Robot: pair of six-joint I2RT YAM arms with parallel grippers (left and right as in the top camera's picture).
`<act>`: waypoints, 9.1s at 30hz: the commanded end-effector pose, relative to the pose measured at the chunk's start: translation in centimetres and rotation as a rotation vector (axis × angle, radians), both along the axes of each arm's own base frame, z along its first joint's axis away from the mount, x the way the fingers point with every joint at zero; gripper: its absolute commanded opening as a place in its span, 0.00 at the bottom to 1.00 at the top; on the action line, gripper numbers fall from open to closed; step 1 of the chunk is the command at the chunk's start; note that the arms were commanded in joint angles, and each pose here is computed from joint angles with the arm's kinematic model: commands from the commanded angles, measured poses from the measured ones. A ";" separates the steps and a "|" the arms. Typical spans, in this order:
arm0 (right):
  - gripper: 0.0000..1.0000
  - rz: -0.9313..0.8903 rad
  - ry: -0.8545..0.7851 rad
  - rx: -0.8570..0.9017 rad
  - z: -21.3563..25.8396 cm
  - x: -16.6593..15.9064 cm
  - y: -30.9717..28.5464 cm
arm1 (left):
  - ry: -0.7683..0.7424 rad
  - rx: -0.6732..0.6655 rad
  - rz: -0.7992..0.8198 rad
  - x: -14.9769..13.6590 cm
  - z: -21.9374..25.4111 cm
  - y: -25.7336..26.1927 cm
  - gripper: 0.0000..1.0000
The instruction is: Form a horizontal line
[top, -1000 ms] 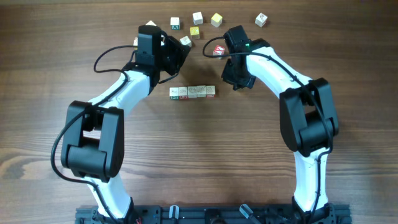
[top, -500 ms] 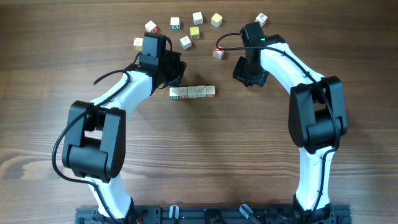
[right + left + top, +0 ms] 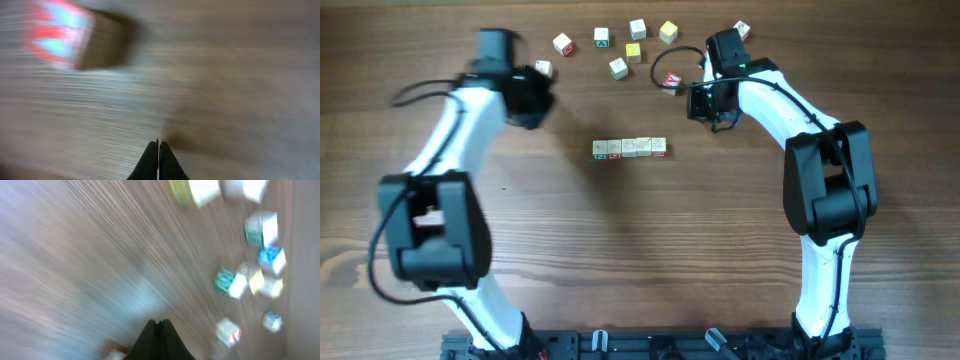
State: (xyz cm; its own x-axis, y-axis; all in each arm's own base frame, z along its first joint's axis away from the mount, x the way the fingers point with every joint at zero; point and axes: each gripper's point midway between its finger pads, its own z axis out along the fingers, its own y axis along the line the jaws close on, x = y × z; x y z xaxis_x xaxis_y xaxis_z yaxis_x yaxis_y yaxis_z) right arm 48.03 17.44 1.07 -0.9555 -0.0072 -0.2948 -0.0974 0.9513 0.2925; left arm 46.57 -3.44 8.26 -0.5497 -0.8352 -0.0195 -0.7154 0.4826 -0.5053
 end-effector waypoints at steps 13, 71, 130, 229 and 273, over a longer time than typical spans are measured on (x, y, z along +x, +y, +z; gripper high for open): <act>0.04 0.741 -0.472 0.050 5.6 1.3 12.0 | 0.228 0.350 0.135 -6.7 -3.1 11.7 0.04; 0.04 1.309 -0.449 -0.115 0.2 -4.8 12.8 | 0.210 0.350 0.141 -6.4 -3.5 11.6 0.04; 0.04 1.319 -0.450 -0.052 0.5 -5.5 13.5 | 0.210 0.350 0.141 -6.4 -3.5 11.6 0.04; 0.04 1.260 -0.420 0.086 0.7 -6.6 14.8 | 0.203 0.351 0.142 -6.2 -3.4 11.7 0.04; 0.04 1.263 -0.412 0.110 0.8 -7.0 14.9 | 0.203 0.351 0.142 -6.2 -3.4 11.7 0.04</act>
State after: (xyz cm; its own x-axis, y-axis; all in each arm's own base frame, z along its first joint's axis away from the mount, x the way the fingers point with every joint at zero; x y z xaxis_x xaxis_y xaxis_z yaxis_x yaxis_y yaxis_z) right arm 41.51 31.76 2.35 -0.1420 -0.7858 -0.6019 -0.9895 0.1300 0.0637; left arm 40.74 7.83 4.73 -0.4476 -0.8719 -0.1987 -0.8562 0.4819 -0.1863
